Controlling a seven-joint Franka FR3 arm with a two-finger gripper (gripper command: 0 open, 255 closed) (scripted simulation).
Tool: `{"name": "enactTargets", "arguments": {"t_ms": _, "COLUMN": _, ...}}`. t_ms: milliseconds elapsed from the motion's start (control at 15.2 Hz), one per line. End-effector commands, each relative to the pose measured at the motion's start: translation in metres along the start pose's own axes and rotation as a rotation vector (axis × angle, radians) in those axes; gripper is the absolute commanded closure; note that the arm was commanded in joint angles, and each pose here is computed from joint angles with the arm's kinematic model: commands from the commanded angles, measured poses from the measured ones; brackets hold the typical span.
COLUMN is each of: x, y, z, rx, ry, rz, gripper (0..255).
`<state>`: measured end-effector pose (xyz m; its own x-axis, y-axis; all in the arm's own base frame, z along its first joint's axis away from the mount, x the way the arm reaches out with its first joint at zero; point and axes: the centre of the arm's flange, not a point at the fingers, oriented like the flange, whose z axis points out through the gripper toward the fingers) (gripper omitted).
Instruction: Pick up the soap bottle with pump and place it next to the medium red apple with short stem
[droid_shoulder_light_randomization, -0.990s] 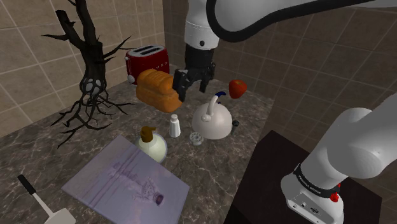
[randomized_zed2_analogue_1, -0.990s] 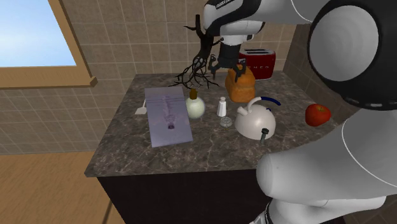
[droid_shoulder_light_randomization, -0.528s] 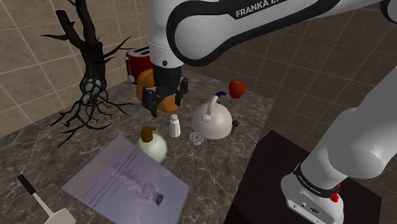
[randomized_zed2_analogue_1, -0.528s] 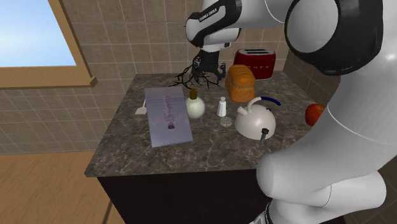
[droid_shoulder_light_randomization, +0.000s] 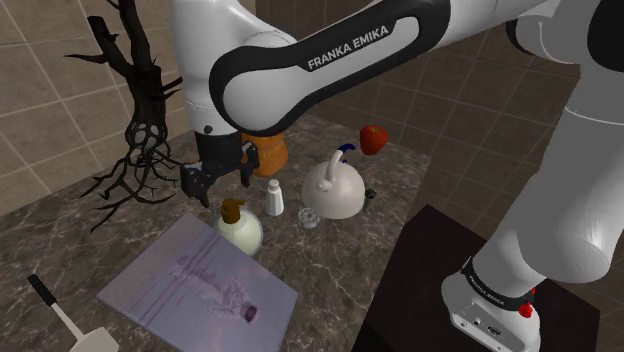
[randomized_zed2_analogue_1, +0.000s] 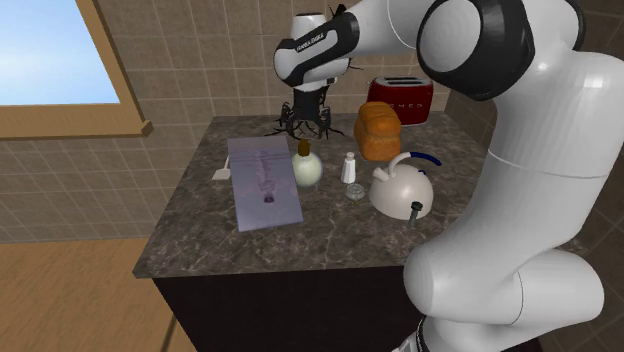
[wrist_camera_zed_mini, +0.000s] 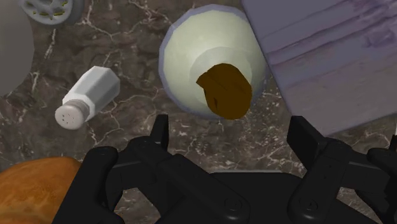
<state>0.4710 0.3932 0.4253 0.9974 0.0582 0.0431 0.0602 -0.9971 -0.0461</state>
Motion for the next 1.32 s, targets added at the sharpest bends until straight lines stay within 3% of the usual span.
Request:
{"name": "enactTargets", "arguments": {"t_ms": 0, "x": 0.002, "y": -0.003, "z": 0.011, "rx": 0.0, "ry": 0.0, "rz": 0.001, "gripper": 0}}
{"name": "enactTargets", "arguments": {"t_ms": 330, "x": 0.002, "y": -0.003, "z": 0.036, "rx": 0.0, "ry": 0.0, "rz": 0.001, "gripper": 0}}
{"name": "enactTargets", "arguments": {"t_ms": 792, "x": 0.002, "y": -0.003, "z": 0.035, "rx": 0.0, "ry": 0.0, "rz": 0.001, "gripper": 0}}
{"name": "enactTargets", "arguments": {"t_ms": 858, "x": 0.002, "y": -0.003, "z": 0.035, "rx": 0.0, "ry": 0.0, "rz": 0.001, "gripper": 255}}
{"name": "enactTargets", "arguments": {"t_ms": 1254, "x": 0.002, "y": -0.003, "z": 0.035, "rx": 0.0, "ry": 0.0, "rz": 0.001, "gripper": 255}}
